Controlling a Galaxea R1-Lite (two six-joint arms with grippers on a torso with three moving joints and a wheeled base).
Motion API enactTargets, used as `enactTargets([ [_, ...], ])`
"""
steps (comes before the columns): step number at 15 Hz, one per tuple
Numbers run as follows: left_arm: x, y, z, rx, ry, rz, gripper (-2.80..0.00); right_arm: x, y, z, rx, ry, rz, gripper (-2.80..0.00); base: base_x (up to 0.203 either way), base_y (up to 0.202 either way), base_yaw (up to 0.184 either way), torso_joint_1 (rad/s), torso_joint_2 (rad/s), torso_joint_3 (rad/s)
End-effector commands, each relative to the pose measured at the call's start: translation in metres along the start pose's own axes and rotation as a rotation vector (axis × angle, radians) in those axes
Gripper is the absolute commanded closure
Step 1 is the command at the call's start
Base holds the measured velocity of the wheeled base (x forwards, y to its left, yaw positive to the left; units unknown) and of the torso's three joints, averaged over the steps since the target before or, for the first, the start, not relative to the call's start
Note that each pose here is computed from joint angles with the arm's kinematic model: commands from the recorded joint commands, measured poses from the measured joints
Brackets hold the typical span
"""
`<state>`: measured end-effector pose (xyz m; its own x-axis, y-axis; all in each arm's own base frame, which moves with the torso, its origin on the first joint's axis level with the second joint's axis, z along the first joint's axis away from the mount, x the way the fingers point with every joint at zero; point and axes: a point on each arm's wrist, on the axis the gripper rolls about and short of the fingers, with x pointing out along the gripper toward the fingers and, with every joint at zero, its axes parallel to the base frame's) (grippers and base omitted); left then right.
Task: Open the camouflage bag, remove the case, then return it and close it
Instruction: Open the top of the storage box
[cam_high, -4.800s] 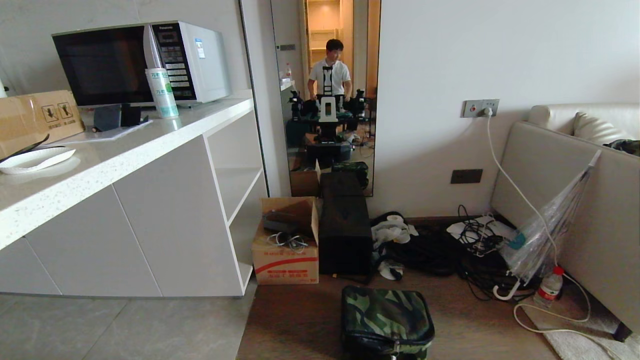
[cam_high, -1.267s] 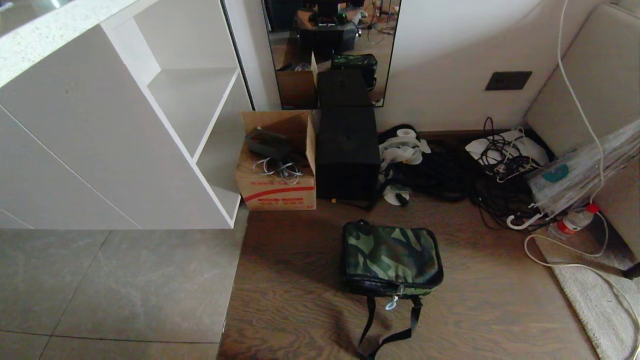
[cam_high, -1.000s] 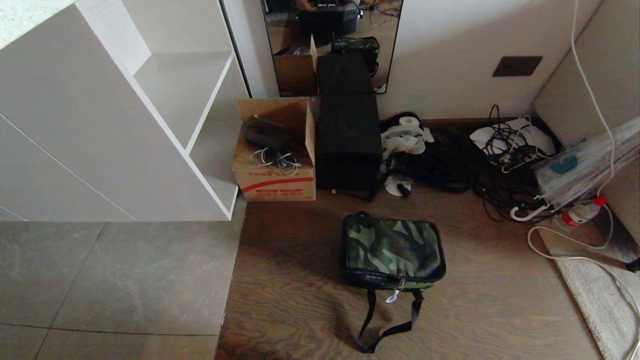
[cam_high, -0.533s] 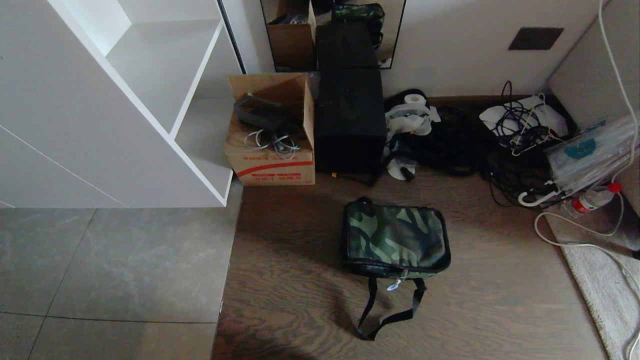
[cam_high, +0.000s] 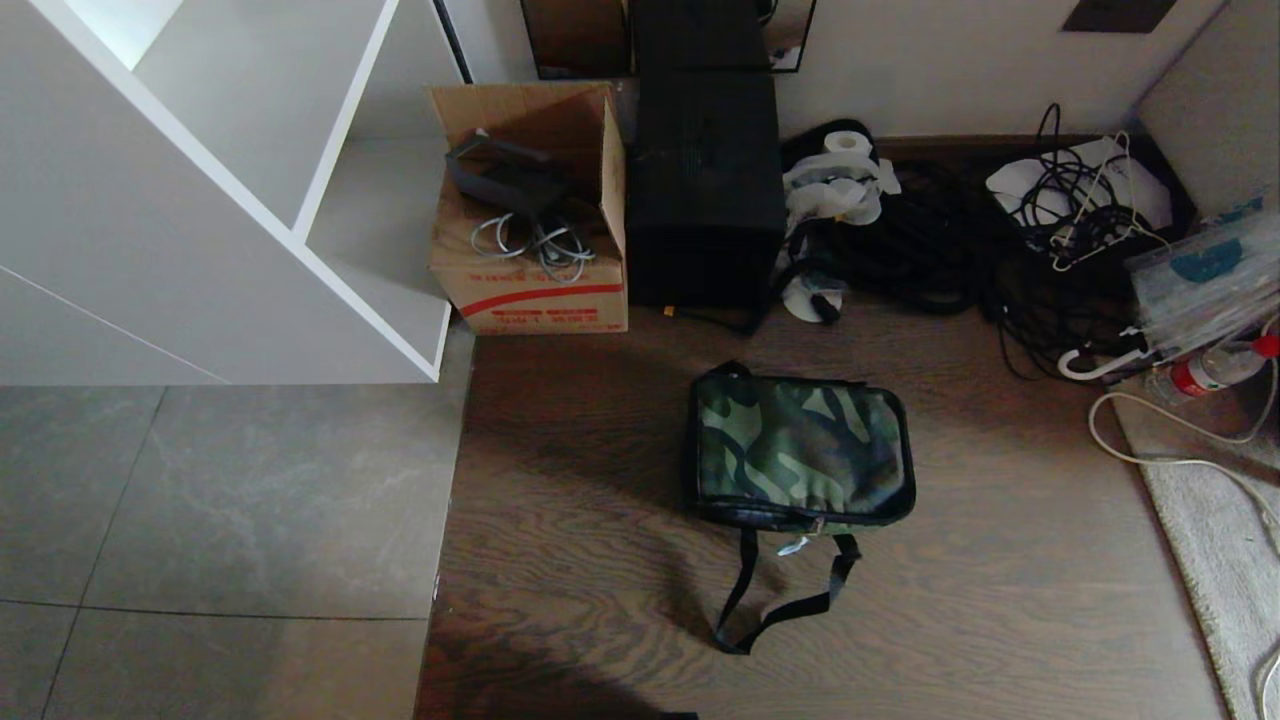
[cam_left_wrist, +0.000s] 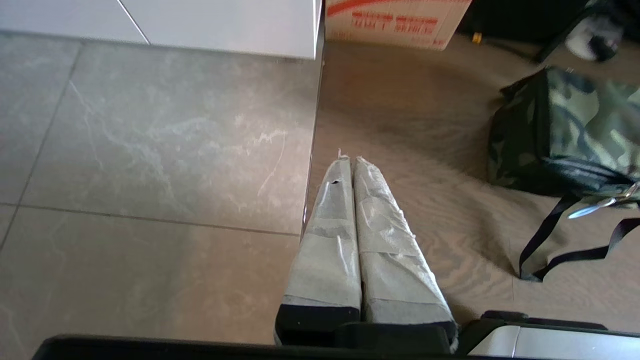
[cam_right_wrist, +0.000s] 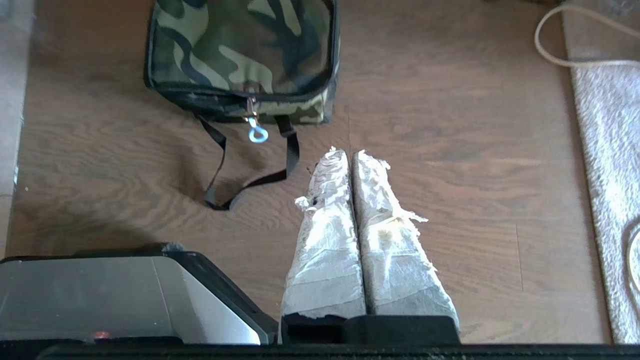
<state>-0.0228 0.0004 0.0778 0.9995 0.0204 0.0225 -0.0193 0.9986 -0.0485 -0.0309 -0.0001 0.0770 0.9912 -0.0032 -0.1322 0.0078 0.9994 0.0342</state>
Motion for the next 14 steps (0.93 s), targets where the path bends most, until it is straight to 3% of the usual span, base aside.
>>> enactTargets([
  [1, 0.0008, 0.0001, -0.0029, -0.001, 0.010, 0.002, 0.00, 0.0000, 0.0000, -0.0002, 0.001, 0.002, -0.001, 0.00, 0.000, 0.000, 0.000, 0.002, 0.00, -0.196],
  [14, 0.0008, 0.0001, -0.0029, -0.001, 0.010, 0.002, 0.00, 0.0000, 0.0000, -0.0002, 0.000, 0.001, 0.000, 0.00, 0.000, 0.000, 0.000, 0.003, 0.00, -0.195],
])
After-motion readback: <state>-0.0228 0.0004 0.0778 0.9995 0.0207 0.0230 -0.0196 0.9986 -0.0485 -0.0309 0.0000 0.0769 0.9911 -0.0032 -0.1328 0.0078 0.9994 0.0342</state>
